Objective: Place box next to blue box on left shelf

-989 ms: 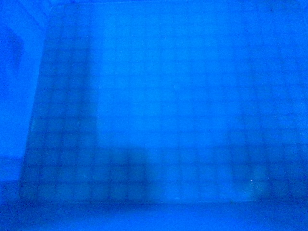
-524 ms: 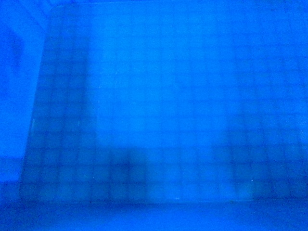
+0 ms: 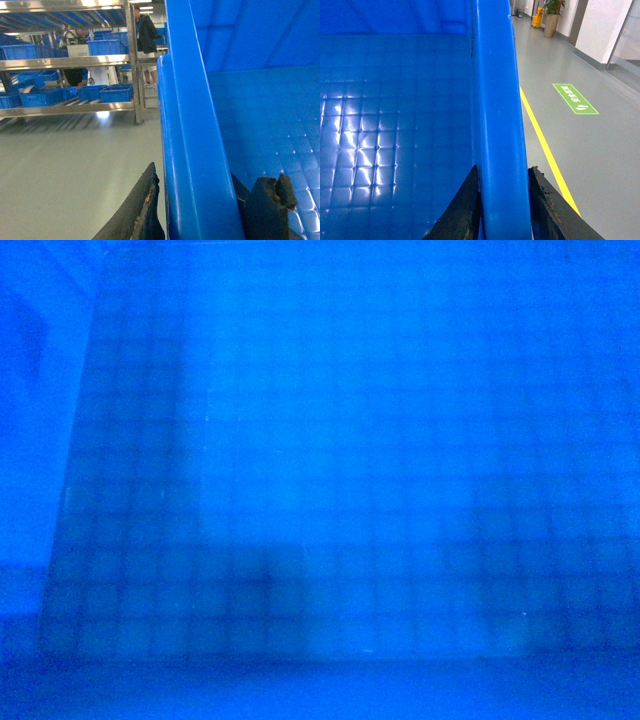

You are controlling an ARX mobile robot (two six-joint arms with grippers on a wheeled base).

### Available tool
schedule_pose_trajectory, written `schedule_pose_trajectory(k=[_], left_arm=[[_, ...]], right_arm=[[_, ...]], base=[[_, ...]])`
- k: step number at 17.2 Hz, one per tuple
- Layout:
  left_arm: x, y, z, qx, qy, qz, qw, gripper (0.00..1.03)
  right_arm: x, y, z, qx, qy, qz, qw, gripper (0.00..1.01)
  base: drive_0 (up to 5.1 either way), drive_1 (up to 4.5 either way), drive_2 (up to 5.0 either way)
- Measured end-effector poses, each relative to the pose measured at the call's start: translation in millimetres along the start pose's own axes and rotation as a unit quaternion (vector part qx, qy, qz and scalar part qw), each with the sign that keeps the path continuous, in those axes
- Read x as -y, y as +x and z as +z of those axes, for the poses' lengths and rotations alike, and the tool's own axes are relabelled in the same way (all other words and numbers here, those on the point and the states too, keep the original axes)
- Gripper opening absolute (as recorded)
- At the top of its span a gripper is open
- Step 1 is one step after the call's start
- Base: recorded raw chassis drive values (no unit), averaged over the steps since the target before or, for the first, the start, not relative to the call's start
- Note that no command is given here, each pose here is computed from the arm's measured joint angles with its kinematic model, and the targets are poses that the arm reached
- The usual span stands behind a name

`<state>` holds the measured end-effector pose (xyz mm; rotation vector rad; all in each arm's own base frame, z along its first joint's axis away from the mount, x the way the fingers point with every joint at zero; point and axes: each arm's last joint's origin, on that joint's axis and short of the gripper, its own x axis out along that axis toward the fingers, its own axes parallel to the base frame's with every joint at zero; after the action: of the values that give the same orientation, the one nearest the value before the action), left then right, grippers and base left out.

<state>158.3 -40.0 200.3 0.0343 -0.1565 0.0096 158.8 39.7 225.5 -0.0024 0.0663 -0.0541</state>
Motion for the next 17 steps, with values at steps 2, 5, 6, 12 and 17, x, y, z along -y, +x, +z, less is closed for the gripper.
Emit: schedule_pose_trajectory(k=[2, 5, 6, 12, 17], left_arm=[[0.0, 0.0, -0.1, 0.0, 0.0, 0.0, 1.0, 0.31], [0.1, 0.0, -0.1, -0.001, 0.0, 0.0, 1.0, 0.31], [0.1, 0.0, -0.2, -0.001, 0.0, 0.0, 1.0, 0.31], [0.0, 0.0, -0.3, -0.001, 0.0, 0.0, 1.0, 0.31], [0.0, 0.1, -0.3, -0.001, 0.0, 0.0, 1.0, 0.31]], right_arm=[[0.0, 0.0, 0.0, 0.0, 0.0, 0.0, 1.0, 0.21], [0.0, 0.0, 0.1, 0.0, 0.0, -0.001, 1.0, 0.21], [0.0, 0.0, -0.1, -0.001, 0.0, 0.0, 1.0, 0.21], [-0.2, 0.5, -0.5, -0.002, -0.002, 0.001, 1.0, 0.21], [-0.2, 0.4, 0.0, 0.001, -0.002, 0.001, 1.0, 0.21]], base=[[0.6, 4.92, -3.7], [0.6, 4.92, -3.7], [1.4, 5.76, -2.9], [0.2, 4.55, -4.1], [0.1, 4.37, -4.3]])
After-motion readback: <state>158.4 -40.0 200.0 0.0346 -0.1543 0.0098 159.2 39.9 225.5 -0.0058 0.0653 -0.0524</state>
